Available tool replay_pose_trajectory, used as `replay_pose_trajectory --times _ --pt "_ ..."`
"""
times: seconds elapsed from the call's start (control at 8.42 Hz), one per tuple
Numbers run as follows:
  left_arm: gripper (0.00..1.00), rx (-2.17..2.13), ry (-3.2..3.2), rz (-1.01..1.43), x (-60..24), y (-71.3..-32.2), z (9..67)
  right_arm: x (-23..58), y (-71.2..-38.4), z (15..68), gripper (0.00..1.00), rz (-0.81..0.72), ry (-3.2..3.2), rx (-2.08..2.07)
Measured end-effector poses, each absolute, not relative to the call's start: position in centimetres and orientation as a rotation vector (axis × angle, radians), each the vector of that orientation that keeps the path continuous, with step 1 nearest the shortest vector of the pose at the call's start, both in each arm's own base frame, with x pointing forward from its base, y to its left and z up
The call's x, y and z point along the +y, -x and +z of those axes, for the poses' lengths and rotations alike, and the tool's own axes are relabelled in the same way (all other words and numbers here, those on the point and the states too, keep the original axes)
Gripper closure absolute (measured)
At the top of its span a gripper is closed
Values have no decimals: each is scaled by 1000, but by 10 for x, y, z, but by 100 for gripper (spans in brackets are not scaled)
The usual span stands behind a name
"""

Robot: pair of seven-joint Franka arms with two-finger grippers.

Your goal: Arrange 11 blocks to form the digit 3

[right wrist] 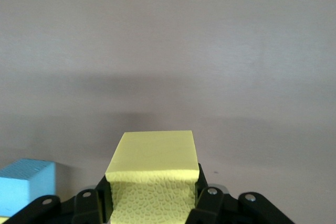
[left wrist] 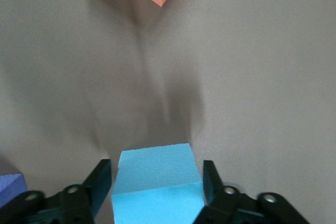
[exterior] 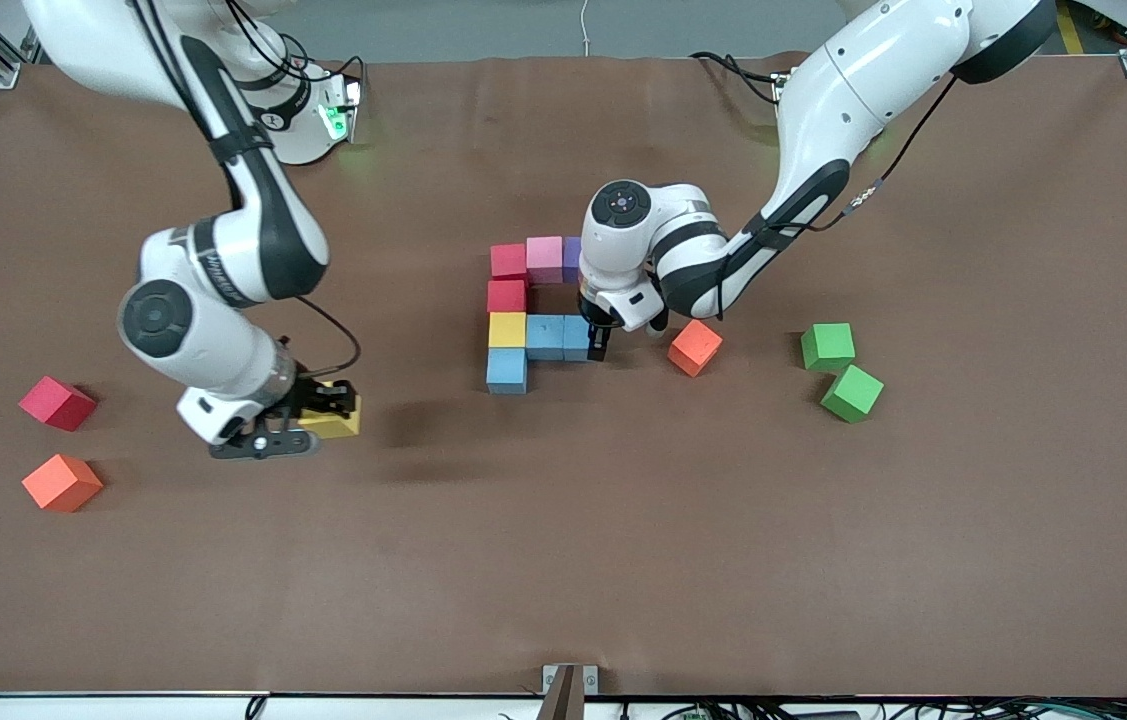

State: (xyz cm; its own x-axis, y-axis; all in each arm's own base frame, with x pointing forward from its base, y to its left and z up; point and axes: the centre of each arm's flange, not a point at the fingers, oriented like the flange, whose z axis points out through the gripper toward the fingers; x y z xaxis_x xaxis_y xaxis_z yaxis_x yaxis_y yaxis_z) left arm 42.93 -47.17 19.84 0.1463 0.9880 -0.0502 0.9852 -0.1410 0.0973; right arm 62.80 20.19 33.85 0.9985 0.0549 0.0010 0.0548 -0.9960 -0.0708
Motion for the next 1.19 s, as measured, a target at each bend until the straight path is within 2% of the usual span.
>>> replay_pose_trajectory --times 0.12,0.59,0.83,1.19 --pt "0 1999 -2297 58 -471 -433 201 222 -632 334 41 -5 3064 -92" --pt "0 1948 -2336 132 -482 -432 255 315 -631 304 41 6 3057 28" --pt "0 1877 -2414 107 -446 -448 282 353 -626 292 41 -3 3051 81" --pt "0 1662 -2618 45 -366 -468 287 387 -613 275 41 -30 3035 160"
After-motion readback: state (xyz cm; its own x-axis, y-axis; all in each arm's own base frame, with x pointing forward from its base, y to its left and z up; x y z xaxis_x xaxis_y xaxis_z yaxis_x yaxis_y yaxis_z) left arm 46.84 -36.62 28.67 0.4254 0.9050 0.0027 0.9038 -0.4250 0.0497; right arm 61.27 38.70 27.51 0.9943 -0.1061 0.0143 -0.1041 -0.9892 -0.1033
